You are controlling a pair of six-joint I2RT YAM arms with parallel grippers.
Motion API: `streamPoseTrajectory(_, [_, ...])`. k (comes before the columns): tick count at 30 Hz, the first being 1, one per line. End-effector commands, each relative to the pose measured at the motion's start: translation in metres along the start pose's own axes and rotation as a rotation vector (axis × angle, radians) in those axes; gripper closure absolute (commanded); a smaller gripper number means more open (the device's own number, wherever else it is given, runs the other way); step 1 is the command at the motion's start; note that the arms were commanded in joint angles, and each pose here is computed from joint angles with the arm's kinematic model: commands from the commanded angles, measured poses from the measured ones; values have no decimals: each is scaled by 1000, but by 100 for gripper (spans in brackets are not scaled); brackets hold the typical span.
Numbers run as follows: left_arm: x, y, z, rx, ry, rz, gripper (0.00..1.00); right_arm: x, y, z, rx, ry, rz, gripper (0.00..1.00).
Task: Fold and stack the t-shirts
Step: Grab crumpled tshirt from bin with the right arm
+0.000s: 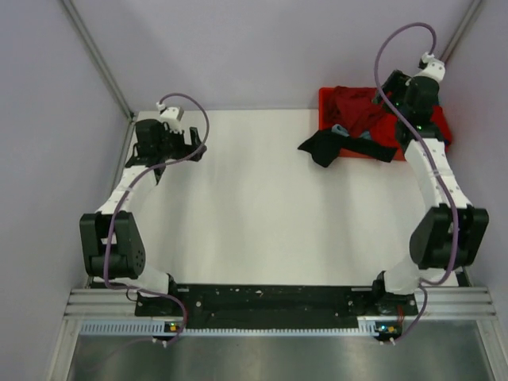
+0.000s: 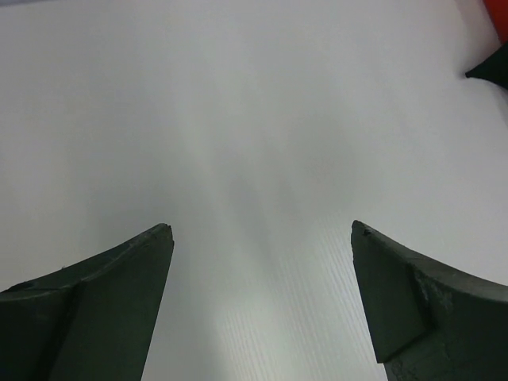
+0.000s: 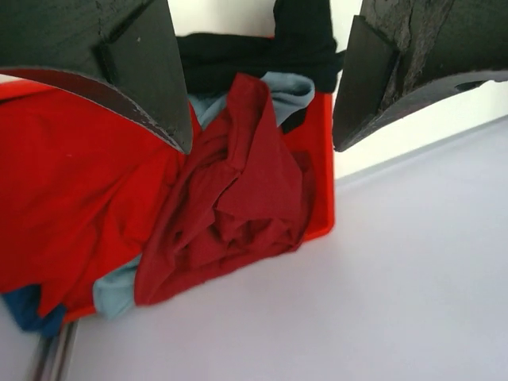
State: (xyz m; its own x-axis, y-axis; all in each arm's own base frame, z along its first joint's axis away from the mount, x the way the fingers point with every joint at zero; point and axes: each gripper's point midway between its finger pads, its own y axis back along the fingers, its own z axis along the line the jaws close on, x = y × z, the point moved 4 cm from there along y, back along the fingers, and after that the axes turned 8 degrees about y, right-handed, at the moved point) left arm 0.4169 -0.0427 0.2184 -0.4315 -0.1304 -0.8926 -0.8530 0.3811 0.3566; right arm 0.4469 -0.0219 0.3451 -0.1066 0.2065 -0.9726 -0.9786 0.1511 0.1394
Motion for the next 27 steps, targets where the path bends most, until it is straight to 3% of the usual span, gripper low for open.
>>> streamPoseTrajectory(1, [20,-4,2,-13,42,185,4,42,-63,-4,69,-55,173,30])
streamPoseTrajectory(5, [28,-6,8,-41,32,253,5,89,-120,-11,119,-52,266,31])
streamPoseTrajectory(7, [29,-6,9,-43,18,263,5,102,-139,-10,108,-49,288,38])
streamPoseTrajectory(12, [24,-2,6,-28,5,286,7,93,-149,-15,151,-24,260,97])
streamPoseTrajectory(13, [21,-2,5,-24,4,285,7,87,-145,-19,174,-9,245,100])
streamPoseTrajectory(18, [14,3,-3,17,8,275,7,24,-122,-26,227,108,119,100])
streamPoseTrajectory(23, [8,7,-7,19,-4,260,7,-74,-85,-11,181,149,-83,100])
streamPoseTrajectory(27, [0,15,-7,-2,-27,234,7,-163,-28,12,71,140,-295,100])
